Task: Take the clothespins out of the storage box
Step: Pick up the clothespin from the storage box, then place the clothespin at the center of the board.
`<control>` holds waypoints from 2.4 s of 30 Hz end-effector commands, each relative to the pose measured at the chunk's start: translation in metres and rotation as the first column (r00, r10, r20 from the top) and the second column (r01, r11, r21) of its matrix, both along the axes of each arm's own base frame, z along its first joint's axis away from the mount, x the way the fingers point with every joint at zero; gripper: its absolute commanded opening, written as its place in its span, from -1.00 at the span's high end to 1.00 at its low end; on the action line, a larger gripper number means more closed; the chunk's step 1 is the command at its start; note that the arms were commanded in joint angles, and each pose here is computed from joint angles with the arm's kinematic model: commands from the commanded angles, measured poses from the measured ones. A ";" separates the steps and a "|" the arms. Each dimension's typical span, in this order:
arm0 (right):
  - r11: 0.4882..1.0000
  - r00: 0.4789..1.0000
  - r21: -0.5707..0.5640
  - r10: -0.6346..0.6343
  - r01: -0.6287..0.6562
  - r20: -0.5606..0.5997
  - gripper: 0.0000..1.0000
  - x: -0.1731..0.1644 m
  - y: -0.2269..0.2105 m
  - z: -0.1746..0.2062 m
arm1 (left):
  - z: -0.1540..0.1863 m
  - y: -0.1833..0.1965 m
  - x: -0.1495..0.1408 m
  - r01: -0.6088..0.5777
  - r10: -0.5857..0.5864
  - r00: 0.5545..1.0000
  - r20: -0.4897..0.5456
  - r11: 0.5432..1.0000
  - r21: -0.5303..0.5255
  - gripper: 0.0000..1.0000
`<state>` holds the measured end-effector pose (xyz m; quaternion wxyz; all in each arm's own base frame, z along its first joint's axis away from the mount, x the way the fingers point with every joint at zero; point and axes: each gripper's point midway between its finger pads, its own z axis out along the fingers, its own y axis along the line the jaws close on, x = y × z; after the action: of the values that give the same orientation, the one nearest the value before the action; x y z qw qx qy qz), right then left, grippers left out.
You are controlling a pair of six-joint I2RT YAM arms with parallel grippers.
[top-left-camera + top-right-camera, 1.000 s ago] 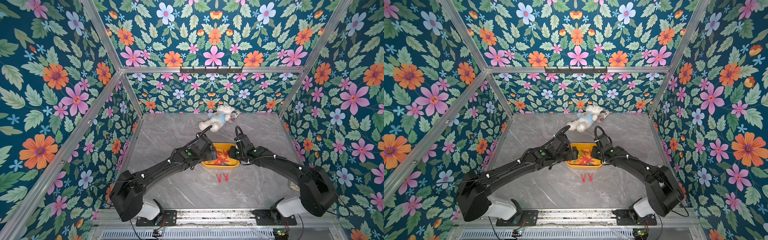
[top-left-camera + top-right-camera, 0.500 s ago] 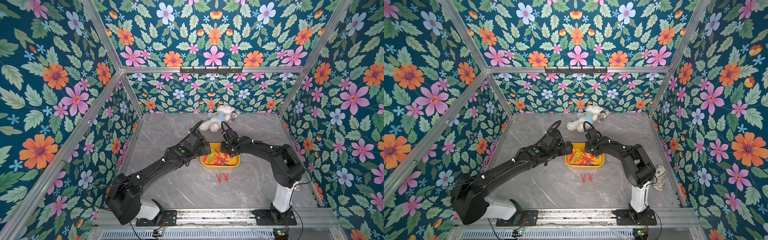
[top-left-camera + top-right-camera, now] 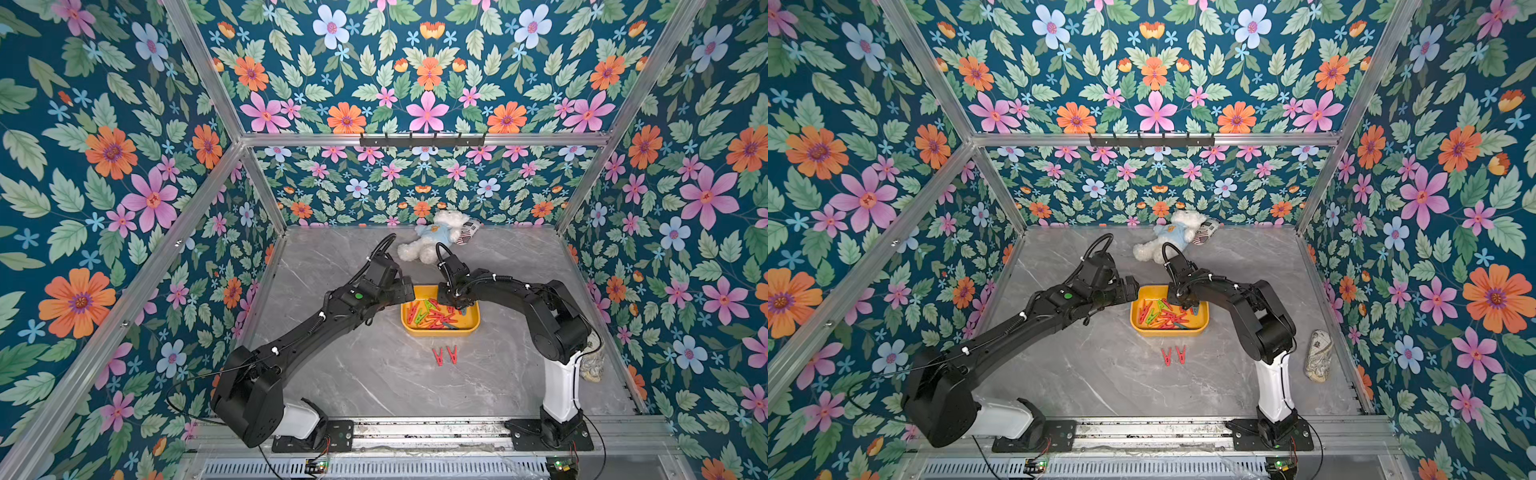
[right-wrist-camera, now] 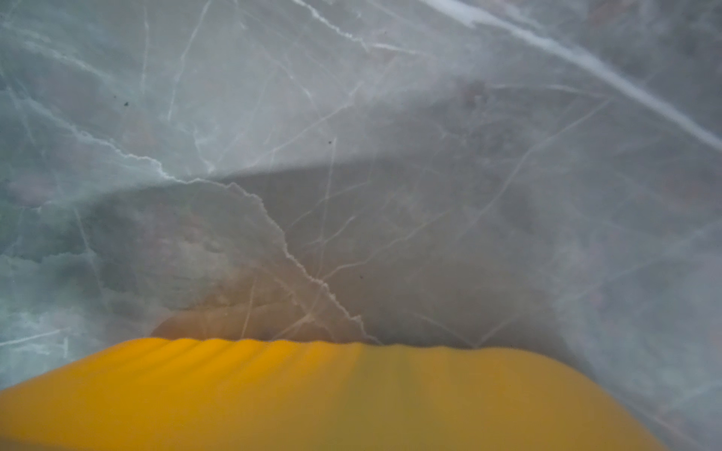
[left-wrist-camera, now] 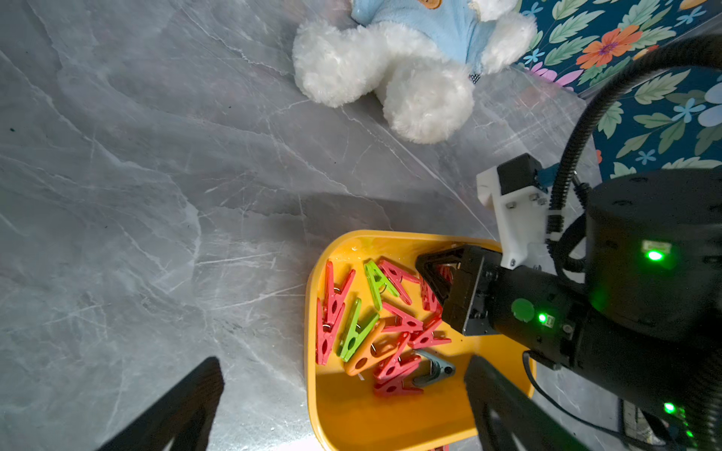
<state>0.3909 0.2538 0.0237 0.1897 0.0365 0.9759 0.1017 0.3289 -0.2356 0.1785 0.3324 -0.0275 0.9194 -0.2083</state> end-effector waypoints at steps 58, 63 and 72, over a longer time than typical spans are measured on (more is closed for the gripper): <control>0.998 0.996 0.032 0.049 -0.052 0.076 0.96 -0.170 -0.036 0.021 | -0.002 -0.025 -0.010 0.133 -0.137 0.990 -0.032 0.986 -0.098 -0.99; 0.996 0.994 0.014 0.086 -0.087 0.062 0.93 -0.174 -0.037 0.011 | -0.003 -0.025 -0.009 0.127 -0.131 0.991 -0.031 0.987 -0.093 -0.99; 0.994 0.993 -0.014 0.113 -0.113 0.038 0.78 -0.176 -0.037 -0.001 | -0.005 -0.028 -0.005 0.130 -0.134 0.990 -0.039 0.987 -0.090 -0.99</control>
<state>0.2133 0.2161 0.0230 0.1985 -0.0180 0.9740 0.1079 0.3205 -0.2637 0.1702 0.2893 0.0170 0.9185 -0.2690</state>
